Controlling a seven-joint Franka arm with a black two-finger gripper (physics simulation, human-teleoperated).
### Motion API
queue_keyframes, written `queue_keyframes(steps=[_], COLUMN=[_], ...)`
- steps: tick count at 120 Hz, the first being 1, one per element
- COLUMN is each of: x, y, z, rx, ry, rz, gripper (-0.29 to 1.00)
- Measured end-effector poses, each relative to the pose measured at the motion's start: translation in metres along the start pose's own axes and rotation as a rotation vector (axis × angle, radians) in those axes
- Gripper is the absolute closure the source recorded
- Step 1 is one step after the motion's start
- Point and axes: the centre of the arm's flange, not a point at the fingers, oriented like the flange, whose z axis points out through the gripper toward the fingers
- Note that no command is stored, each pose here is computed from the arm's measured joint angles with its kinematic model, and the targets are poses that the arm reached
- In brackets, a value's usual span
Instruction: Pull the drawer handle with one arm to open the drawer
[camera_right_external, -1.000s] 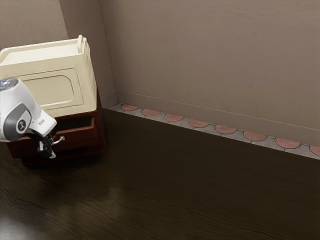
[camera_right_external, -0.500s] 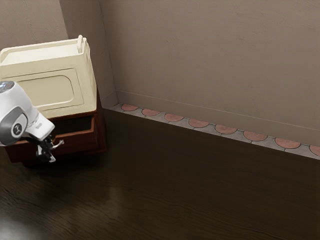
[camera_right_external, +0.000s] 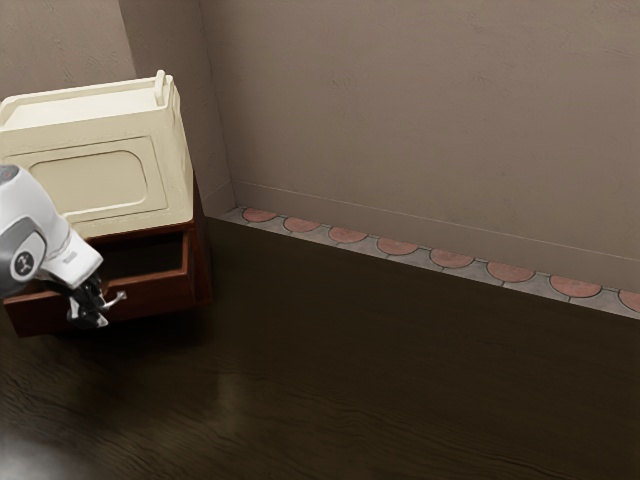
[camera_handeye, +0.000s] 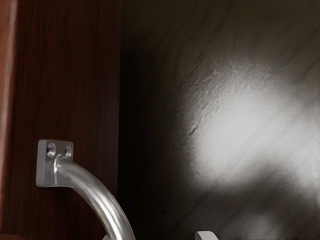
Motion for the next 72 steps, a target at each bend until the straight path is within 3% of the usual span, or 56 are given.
queue_keyframes(steps=[16, 72], x=[0.002, 0.005], y=[0.005, 0.004], z=[0.0, -0.014], rx=[-0.009, 0.013], ry=[-0.002, 0.018], rz=[0.016, 0.03], gripper=[0.43, 0.33])
